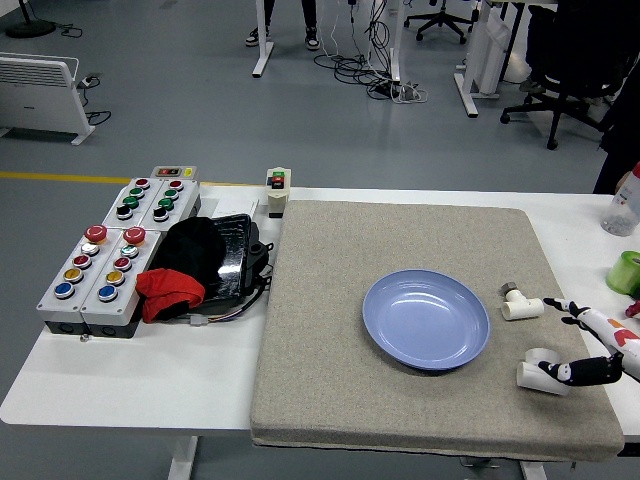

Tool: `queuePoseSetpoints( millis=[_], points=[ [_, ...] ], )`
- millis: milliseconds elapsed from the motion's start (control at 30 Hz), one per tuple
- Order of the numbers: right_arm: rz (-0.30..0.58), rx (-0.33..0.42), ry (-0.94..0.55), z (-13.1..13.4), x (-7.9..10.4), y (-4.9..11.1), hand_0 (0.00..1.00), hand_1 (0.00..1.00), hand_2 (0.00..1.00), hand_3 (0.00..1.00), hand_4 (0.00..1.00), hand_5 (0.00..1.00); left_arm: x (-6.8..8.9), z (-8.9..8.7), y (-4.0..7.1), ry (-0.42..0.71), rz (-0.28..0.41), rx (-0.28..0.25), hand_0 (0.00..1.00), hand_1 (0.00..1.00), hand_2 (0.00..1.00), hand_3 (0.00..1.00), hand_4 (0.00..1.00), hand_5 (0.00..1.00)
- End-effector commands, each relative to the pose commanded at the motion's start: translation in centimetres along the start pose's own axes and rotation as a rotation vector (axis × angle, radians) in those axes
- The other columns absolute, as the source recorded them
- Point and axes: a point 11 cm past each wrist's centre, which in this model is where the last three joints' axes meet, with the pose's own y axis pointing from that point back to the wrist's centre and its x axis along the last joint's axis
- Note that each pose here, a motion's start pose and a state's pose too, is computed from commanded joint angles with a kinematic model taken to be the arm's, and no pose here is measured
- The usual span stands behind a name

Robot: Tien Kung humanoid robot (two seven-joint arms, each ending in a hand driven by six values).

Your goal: Pick pipe place plate twice

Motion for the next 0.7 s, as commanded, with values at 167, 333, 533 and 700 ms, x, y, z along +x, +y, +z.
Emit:
queuePoseSetpoints(
  millis=[167,333,533,700],
  points=[
    [-0.025,-0.022,0.024,0.2,-0.7,-0.5,0.998,0.957,0.998,0.998,0.757,0.151,0.0,0.0,0.0,-0.001,0.0,0.0,0.697,0.685,0.712,0.661,0.343,0.998],
    [-0.042,-0.037,0.031,0.5,-1.4,-1.0,0.998,0.944,0.998,0.988,0.739,0.126,0.0,0.1,0.0,-0.001,0.0,0.0,0.697,0.685,0.712,0.661,0.342,0.998],
    [-0.044,-0.056,0.059,0.6,-1.9,-1.7,0.888,0.859,0.935,0.893,0.711,0.109,-0.1,0.0,0.0,0.0,-0.001,0.001,0.697,0.685,0.712,0.661,0.342,0.998],
    [-0.036,-0.056,0.076,0.7,-2.1,-2.2,0.595,0.622,0.604,0.709,0.581,0.002,-0.1,0.0,0.0,0.0,-0.001,0.001,0.697,0.685,0.712,0.66,0.343,0.998]
  ],
)
